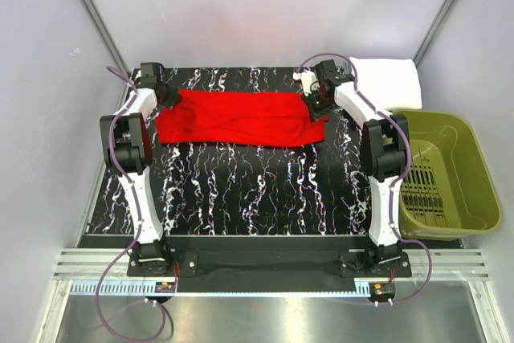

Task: Fold and stack the t-shirts
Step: Fold the tshirt

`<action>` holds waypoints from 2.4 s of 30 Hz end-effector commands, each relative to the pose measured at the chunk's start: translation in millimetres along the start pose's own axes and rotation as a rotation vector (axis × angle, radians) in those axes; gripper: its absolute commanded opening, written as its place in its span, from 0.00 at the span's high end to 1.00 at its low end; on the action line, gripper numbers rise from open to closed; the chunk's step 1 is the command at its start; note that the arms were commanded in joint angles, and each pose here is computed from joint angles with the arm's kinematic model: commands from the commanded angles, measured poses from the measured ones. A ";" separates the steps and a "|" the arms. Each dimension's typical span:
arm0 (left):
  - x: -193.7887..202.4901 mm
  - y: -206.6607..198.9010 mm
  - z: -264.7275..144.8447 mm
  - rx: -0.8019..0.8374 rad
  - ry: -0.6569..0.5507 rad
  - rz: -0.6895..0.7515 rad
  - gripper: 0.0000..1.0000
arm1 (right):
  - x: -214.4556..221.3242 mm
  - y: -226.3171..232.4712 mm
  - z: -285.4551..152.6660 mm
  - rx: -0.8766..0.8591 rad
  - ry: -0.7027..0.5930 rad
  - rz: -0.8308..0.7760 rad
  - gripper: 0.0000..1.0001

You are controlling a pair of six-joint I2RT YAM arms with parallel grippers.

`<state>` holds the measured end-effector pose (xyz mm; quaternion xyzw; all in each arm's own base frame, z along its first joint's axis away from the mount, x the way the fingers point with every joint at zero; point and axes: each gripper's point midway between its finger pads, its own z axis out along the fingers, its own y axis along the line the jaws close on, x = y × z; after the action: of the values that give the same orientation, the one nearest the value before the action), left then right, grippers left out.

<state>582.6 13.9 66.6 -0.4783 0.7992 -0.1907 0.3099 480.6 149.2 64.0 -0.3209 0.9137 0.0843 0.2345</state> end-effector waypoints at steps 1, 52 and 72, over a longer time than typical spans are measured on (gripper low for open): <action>-18.4 -34.0 -26.0 0.103 -0.041 0.000 1.00 | -26.9 -17.0 -16.3 0.100 -0.074 -0.023 1.00; -12.3 -3.6 -119.7 0.109 -0.068 -0.078 1.00 | 94.6 51.1 -105.6 0.148 0.147 0.262 1.00; -36.6 -15.0 -58.6 0.024 -0.099 -0.056 1.00 | 72.9 -26.2 -35.4 0.259 0.229 0.175 1.00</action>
<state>546.2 29.3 111.9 -0.5107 0.7781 -0.1894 0.3130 406.6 83.4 39.3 -0.2076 0.9706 -0.0278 0.1184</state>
